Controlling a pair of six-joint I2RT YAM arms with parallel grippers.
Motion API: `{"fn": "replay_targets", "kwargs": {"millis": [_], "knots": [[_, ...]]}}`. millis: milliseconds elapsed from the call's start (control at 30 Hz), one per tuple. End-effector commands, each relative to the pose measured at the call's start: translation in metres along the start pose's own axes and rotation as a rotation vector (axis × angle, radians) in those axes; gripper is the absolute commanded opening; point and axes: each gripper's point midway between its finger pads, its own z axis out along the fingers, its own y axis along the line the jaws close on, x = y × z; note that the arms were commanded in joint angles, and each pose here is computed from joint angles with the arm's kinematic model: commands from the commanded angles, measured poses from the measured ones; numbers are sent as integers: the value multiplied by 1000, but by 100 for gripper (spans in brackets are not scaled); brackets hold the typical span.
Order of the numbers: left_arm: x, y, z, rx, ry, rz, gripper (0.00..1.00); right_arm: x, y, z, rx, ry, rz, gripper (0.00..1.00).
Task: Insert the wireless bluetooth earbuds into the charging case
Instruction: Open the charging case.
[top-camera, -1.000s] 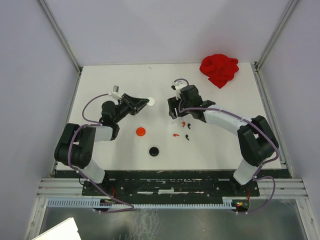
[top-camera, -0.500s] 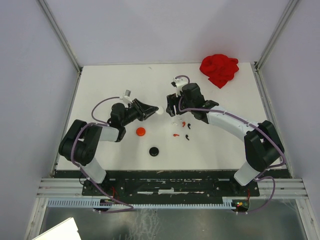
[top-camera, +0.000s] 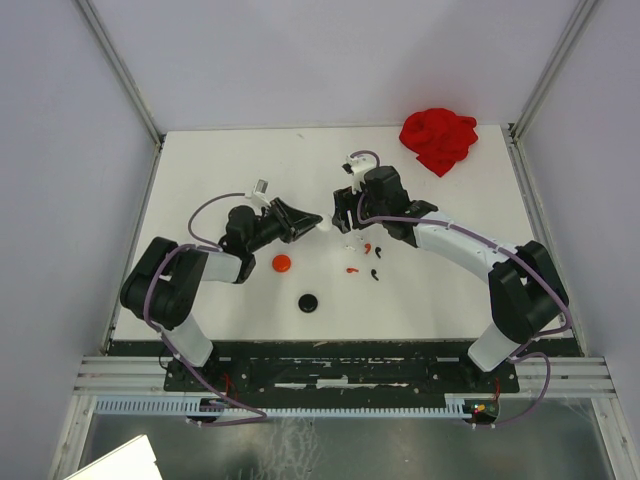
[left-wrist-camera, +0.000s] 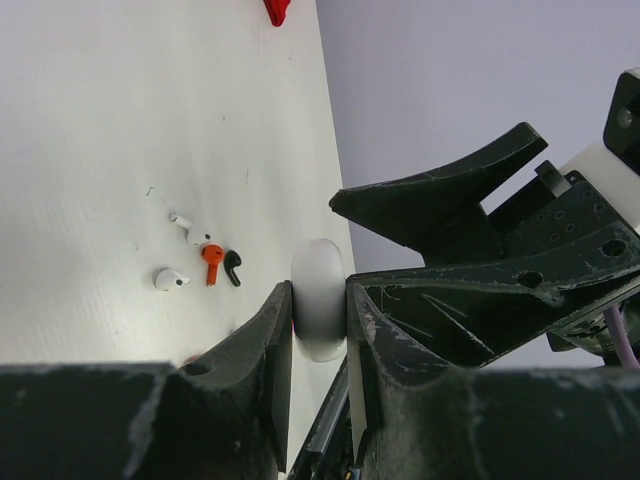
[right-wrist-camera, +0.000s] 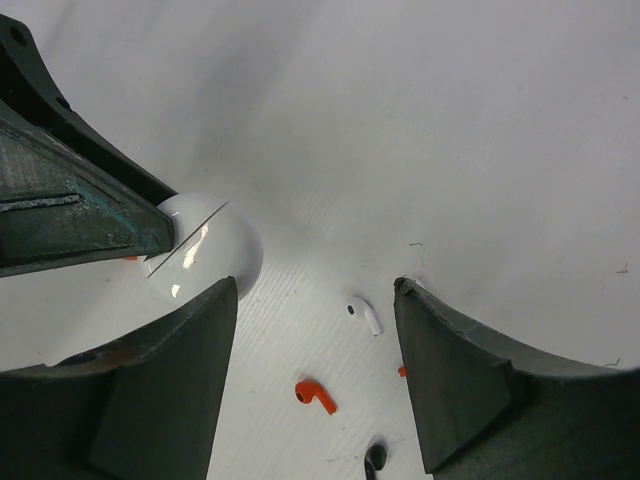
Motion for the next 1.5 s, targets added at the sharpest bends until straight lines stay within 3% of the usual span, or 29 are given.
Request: {"fn": "replay_targets", "kwargs": {"millis": [0,1000,1467], "knots": [[-9,-28,7,86,-9,69,3,-24,10,-3,-31,-73,-3,72],[6,-43,15,166,34,14,3,-13,6,23,-27,-44,9,72],[-6,-46,24,147,20,55,3,-8,0,18,4,-29,-5,72]]}}
